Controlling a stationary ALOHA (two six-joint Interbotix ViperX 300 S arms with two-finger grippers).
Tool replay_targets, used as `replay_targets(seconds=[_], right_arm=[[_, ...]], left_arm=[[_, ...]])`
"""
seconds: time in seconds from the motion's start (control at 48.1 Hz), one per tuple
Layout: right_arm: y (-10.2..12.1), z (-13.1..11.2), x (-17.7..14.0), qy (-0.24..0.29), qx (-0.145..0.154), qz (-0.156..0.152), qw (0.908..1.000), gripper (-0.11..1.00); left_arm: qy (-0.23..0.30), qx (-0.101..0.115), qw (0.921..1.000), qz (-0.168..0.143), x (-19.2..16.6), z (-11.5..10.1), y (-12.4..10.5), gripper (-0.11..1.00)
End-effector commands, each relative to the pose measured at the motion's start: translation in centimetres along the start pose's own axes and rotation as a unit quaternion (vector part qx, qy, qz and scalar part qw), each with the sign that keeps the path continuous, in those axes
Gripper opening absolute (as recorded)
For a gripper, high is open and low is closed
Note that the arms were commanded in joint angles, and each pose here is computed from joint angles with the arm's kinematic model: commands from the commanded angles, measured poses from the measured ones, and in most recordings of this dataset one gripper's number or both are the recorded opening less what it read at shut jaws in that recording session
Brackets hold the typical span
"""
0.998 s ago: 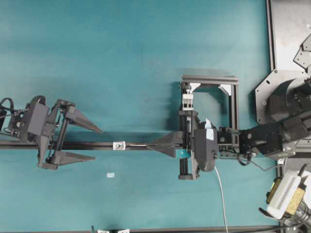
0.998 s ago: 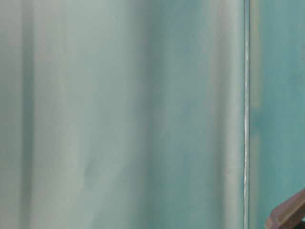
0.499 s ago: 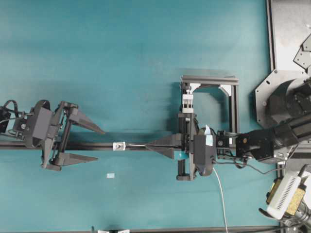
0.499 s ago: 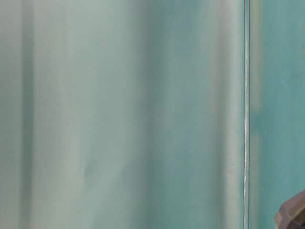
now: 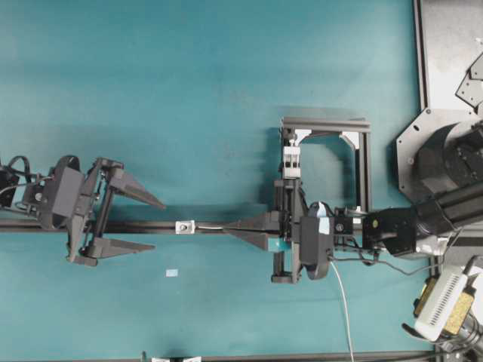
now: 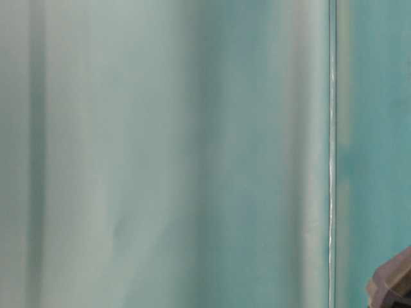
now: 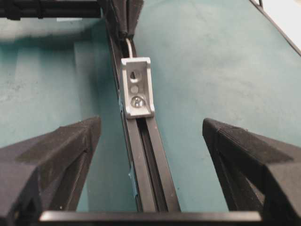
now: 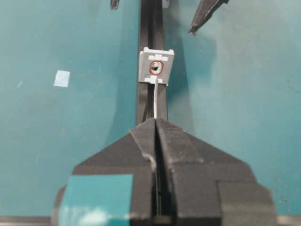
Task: Insert the wire into the hole on the right side and pull it with the left arm.
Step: 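Push the wire tip through the white bracket hole with the right gripper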
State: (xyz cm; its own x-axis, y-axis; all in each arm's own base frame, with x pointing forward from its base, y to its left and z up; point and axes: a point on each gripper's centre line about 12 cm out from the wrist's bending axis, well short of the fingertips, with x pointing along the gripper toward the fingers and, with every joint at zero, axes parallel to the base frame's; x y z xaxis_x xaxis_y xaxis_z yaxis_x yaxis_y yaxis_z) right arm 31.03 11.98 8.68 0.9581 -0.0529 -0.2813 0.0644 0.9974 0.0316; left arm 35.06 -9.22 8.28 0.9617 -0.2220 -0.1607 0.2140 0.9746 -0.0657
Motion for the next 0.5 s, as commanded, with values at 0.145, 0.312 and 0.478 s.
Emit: replay_targets(seconds=[0.145, 0.312, 0.478], right_arm=[[0.36, 0.56, 0.05, -0.016, 0.004, 0.003, 0.9999, 0.02], [0.28, 0.44, 0.11, -0.022, 0.001, 0.0, 0.9998, 0.02], [0.25, 0.56, 0.16, -0.03, 0.0, -0.003, 0.9995, 0.02]], left_arm=[[-0.016, -0.004, 0.9999, 0.002, 0.43, 0.93, 0.1, 0.75], [-0.02, -0.005, 0.9998, 0.002, 0.67, 1.11, 0.09, 0.75], [-0.016, -0.006, 0.9999, 0.002, 0.74, 0.75, 0.12, 0.75]])
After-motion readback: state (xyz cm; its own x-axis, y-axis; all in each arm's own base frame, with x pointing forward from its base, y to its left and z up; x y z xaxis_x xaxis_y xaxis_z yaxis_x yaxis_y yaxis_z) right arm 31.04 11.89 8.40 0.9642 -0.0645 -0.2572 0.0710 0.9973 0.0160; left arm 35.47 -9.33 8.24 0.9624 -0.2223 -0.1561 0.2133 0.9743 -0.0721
